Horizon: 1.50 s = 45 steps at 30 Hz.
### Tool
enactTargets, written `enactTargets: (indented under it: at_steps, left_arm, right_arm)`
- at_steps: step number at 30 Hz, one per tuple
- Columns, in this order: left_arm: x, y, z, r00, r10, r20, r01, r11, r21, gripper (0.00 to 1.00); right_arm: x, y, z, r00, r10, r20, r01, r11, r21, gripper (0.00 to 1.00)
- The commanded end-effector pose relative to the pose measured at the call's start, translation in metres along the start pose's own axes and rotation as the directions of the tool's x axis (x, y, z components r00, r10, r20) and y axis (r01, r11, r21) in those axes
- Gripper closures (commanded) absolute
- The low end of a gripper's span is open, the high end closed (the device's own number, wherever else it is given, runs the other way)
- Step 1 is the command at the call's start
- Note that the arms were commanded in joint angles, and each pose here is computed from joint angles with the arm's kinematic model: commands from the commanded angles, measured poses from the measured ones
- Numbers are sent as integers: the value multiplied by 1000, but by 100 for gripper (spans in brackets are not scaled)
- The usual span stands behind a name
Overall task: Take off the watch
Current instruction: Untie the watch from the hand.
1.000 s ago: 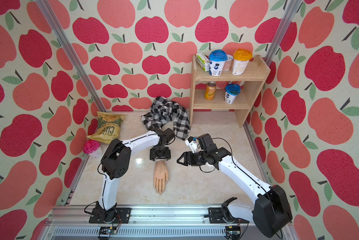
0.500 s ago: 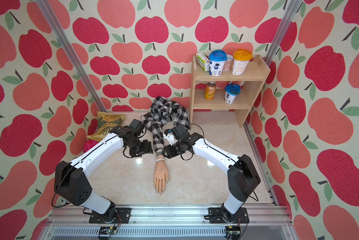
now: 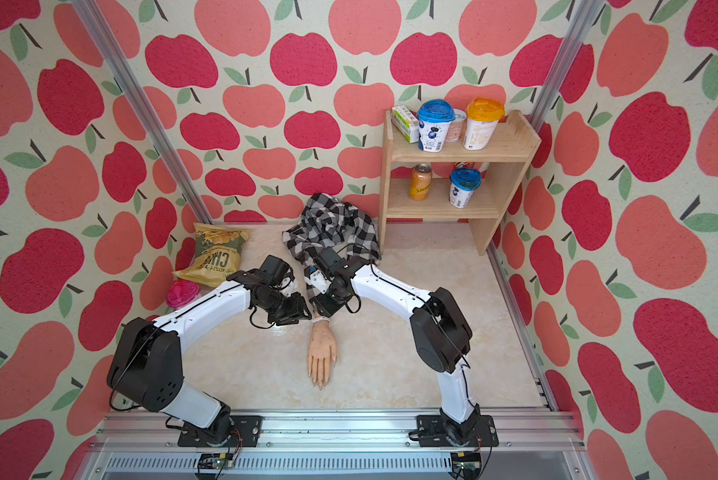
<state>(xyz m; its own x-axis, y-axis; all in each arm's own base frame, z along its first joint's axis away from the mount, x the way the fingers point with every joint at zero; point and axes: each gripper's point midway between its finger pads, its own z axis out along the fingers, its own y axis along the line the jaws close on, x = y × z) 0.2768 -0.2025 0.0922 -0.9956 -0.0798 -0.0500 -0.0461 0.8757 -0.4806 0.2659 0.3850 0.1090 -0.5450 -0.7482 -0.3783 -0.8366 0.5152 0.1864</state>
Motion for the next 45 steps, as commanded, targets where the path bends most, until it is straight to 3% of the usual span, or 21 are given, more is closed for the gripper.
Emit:
enactTargets:
  at_steps: [1, 8, 21, 28, 35, 42, 45]
  left_arm:
    - [-10, -9, 7, 1000, -8, -4, 8, 999, 46, 52]
    - [-12, 13, -6, 993, -121, -10, 122, 992, 38, 51]
    - [38, -1, 9, 980, -114, -161, 110, 993, -34, 53]
    - [65, 3, 9, 974, -150, -167, 141, 988, -66, 59]
    - [65, 1, 11, 976, -158, -147, 151, 987, -57, 61]
    - [54, 1, 24, 977, -163, -136, 157, 986, -57, 62]
    - [51, 4, 29, 976, -166, -139, 158, 985, -69, 62]
  right_arm:
    - [7, 11, -2, 996, -71, -54, 69, 997, -40, 53]
    - [13, 17, 14, 987, -132, -92, 127, 990, -53, 53]
    - [6, 9, 26, 971, -223, -86, 224, 975, 2, 53]
    - [4, 14, 34, 968, -240, -78, 239, 971, -33, 55]
    - [10, 9, 47, 961, -256, -107, 257, 966, 1, 58]
    - [7, 7, 47, 961, -257, -99, 259, 966, 9, 68]
    - [10, 6, 48, 961, -255, -109, 257, 966, 6, 82]
